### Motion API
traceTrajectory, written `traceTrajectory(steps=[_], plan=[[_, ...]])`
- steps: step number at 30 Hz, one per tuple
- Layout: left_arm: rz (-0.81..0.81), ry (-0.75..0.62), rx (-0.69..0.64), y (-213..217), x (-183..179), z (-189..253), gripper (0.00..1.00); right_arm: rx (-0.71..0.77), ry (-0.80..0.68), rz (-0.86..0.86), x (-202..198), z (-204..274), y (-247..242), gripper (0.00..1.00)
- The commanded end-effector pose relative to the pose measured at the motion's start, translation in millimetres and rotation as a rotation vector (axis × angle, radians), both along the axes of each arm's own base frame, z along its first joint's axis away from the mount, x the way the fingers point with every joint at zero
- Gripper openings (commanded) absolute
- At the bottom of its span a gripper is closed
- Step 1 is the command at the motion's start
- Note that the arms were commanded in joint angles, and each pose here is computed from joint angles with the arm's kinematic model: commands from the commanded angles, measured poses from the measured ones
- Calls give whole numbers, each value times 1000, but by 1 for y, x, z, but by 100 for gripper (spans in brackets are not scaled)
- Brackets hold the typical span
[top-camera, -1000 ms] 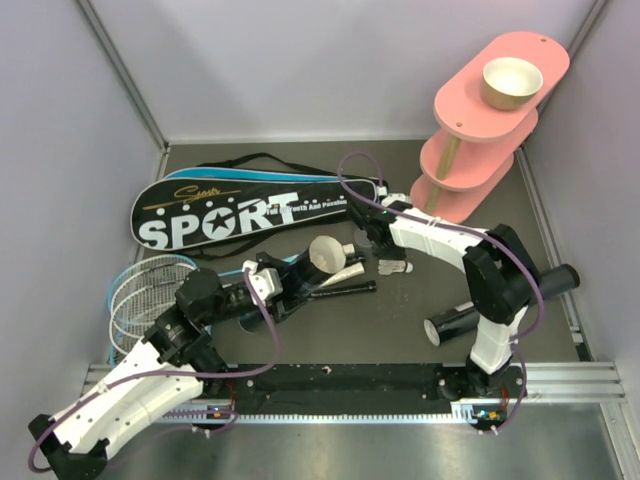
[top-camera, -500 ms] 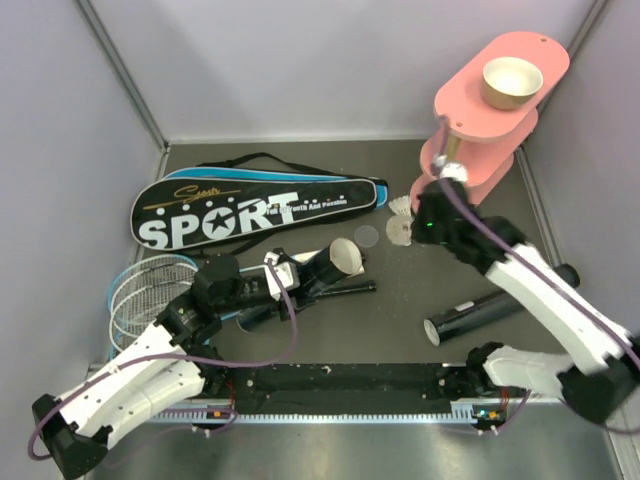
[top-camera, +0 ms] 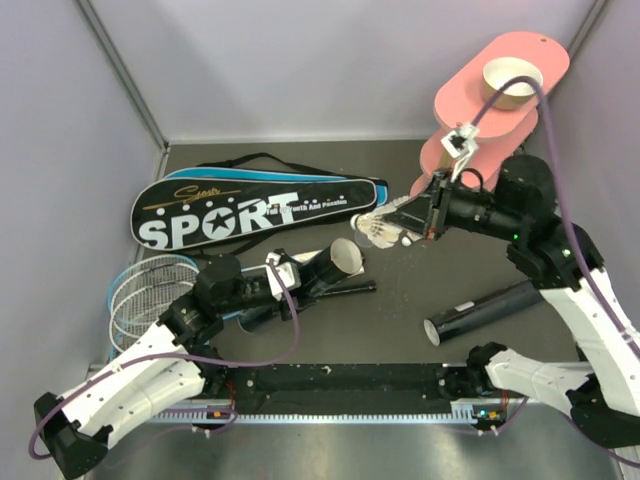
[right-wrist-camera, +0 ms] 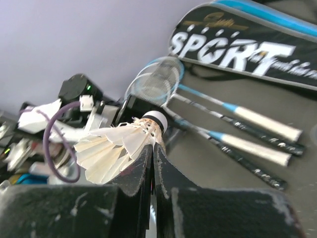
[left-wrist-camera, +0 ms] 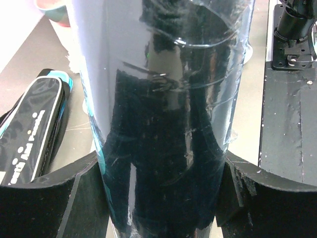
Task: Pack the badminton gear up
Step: Place the shuttlecock at the shuttle tube.
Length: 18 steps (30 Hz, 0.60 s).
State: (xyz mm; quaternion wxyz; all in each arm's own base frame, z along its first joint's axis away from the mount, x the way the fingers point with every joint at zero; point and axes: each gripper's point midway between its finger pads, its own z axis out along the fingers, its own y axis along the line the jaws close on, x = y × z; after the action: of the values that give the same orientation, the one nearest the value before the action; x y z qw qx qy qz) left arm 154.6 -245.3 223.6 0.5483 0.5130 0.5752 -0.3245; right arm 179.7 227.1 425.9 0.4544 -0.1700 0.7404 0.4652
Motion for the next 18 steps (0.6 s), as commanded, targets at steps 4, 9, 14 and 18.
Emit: traceTrajectory(steps=[4,9,14,18], plan=[[-13,-84,-96,-3,-1,34,20,72,118,313,-36,-10,31,0],[-17,-89,-105,-2,-2,37,20,56,152,335,-37,-24,33,0],[-21,-85,-102,-3,-3,37,19,33,146,332,-39,-24,32,0],[-34,-87,-103,-4,-5,36,18,-30,142,294,-36,-31,36,0]])
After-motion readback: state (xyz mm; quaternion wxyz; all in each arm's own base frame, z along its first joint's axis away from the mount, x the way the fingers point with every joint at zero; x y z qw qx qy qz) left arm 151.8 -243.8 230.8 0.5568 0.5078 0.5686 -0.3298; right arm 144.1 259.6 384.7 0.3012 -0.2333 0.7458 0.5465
